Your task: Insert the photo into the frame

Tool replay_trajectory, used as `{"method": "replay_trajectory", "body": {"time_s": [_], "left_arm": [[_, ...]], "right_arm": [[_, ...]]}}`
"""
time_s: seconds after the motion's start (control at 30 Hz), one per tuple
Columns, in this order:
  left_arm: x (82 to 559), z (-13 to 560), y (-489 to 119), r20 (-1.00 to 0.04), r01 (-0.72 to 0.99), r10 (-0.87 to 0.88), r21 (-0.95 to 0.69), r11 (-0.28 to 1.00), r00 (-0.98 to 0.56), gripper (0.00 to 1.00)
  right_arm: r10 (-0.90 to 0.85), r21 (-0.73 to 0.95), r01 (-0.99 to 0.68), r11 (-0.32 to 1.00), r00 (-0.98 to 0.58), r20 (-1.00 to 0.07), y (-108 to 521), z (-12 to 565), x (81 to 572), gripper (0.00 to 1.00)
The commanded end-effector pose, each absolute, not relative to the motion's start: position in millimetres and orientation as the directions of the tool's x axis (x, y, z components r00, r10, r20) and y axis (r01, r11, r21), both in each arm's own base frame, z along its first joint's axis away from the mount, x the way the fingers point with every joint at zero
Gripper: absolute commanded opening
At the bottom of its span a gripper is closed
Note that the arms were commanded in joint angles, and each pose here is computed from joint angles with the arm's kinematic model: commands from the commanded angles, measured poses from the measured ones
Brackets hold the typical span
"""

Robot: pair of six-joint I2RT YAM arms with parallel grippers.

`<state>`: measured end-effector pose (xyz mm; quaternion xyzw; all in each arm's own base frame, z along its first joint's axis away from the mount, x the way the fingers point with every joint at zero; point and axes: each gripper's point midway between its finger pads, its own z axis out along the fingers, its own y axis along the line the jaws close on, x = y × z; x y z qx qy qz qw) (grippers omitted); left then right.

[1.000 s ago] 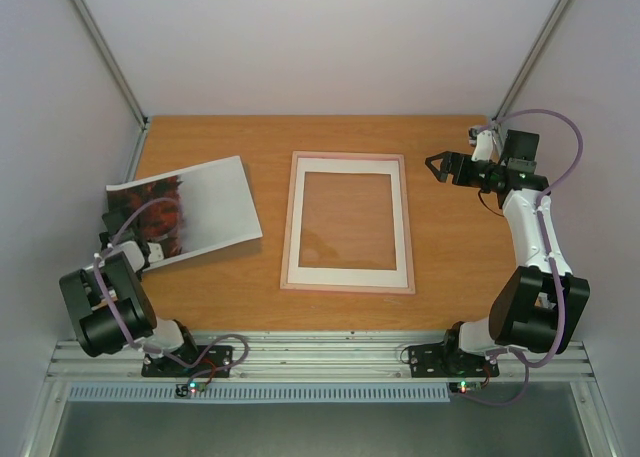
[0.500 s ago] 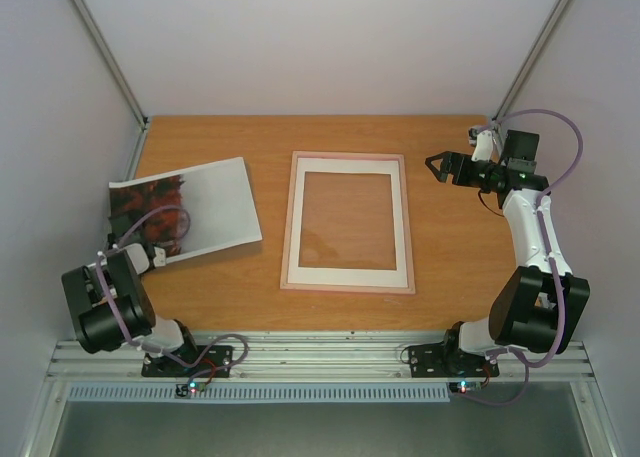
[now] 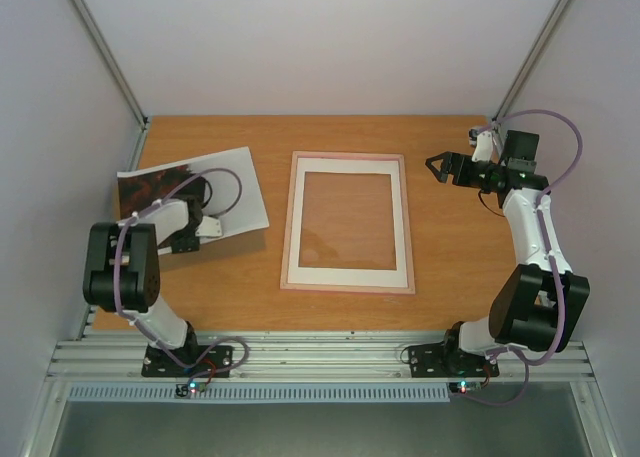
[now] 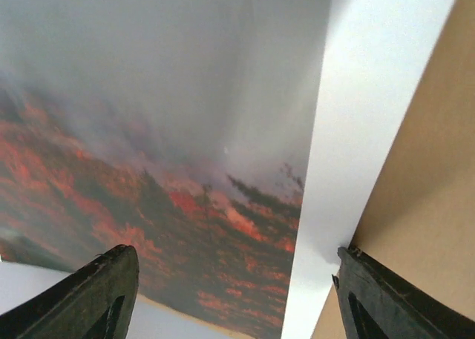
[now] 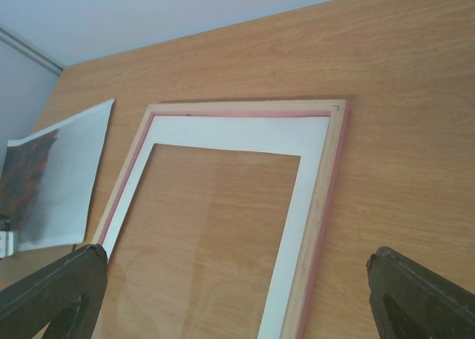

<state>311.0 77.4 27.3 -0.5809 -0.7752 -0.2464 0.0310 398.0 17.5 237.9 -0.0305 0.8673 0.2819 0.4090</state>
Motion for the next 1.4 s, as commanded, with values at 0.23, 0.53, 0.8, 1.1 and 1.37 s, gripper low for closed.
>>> {"method": "replay_trajectory", "body": {"time_s": [0.23,0.53,0.8,1.1,1.37], "left_arm": [[332,64,-3,-0.047,0.633,0.649,0.177,0.753,-0.759,0.78],[315,97,67,-0.118,0.283,0.286,0.040,0.958,-0.951,0.83],[281,102,109,-0.158,0.125,0.158,0.199,0.972,-0.975,0.87],[268,91,173,0.113,0.579,0.683,0.639,0.507,-0.722,0.91],[280,76,180,0.251,0.700,0.788,0.652,0.291,-0.562,0.90]], "right_arm": [[0.181,0.467,-0.288,0.836,-0.659,-0.730,14,242,407,0.95],[0.185,0.471,-0.291,0.833,-0.657,-0.731,14,243,410,0.95],[0.207,0.495,-0.278,0.823,-0.664,-0.718,14,238,414,0.95],[0.213,0.514,-0.289,0.808,-0.670,-0.711,14,239,425,0.95],[0.215,0.526,-0.294,0.798,-0.677,-0.704,17,240,429,0.94]]}}
